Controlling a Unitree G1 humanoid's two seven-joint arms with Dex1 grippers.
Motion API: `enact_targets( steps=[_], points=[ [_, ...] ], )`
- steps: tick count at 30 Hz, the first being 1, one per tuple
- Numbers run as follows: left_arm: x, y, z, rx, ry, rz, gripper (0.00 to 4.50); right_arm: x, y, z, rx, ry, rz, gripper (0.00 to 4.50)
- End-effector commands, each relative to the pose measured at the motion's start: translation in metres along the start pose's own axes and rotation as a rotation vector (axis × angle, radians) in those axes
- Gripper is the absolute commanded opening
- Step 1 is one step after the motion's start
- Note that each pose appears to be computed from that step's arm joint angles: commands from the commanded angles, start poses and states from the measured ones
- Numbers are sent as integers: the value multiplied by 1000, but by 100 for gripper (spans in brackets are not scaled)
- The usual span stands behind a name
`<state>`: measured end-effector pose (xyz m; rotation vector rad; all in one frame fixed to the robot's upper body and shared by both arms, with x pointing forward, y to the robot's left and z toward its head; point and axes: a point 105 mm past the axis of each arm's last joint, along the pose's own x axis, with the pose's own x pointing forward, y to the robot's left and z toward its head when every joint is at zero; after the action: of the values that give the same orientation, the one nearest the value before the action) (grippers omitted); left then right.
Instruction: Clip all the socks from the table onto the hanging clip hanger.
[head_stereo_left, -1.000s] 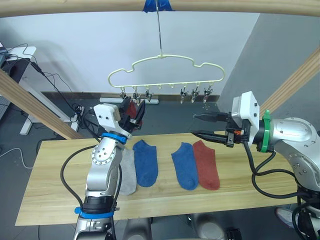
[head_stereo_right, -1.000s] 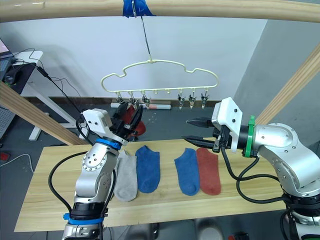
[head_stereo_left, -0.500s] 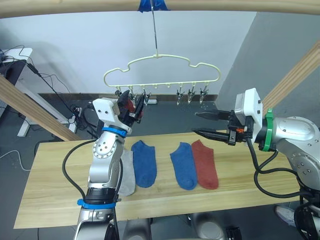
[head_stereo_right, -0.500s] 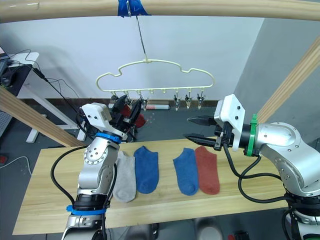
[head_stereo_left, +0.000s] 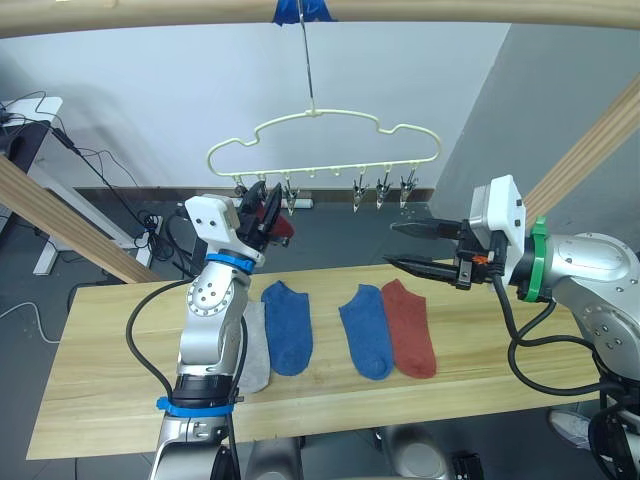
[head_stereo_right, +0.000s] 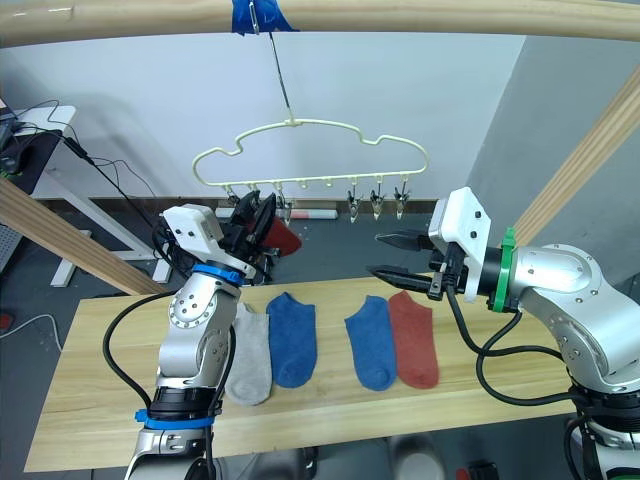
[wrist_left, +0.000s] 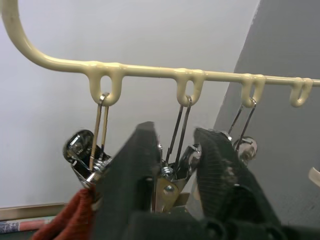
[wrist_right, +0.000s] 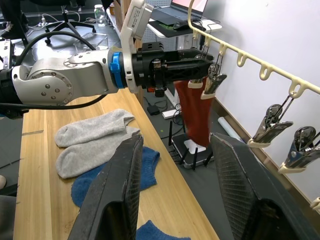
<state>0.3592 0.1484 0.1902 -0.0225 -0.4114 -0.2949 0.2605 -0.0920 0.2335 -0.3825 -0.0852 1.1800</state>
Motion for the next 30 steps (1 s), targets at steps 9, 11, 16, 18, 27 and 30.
enact_targets(
  steps=[9,11,16,18,27,30],
  points=[
    [-1,0,17,34,-43,-3,24,-3,4,1,-10,20,-2,221],
    [-1,-1,18,40,-39,-15,24,-3,-1,-20,36,88,-87,257],
    [-2,-5,24,57,-29,-61,24,0,4,-76,116,213,-297,401],
    [-3,-4,24,56,-24,-64,24,1,6,-90,125,241,-354,450],
    [-5,-7,24,51,4,-94,24,6,31,-193,208,434,-592,450],
    [-4,-8,24,49,7,-98,24,5,27,-204,232,442,-635,450]
  ],
)
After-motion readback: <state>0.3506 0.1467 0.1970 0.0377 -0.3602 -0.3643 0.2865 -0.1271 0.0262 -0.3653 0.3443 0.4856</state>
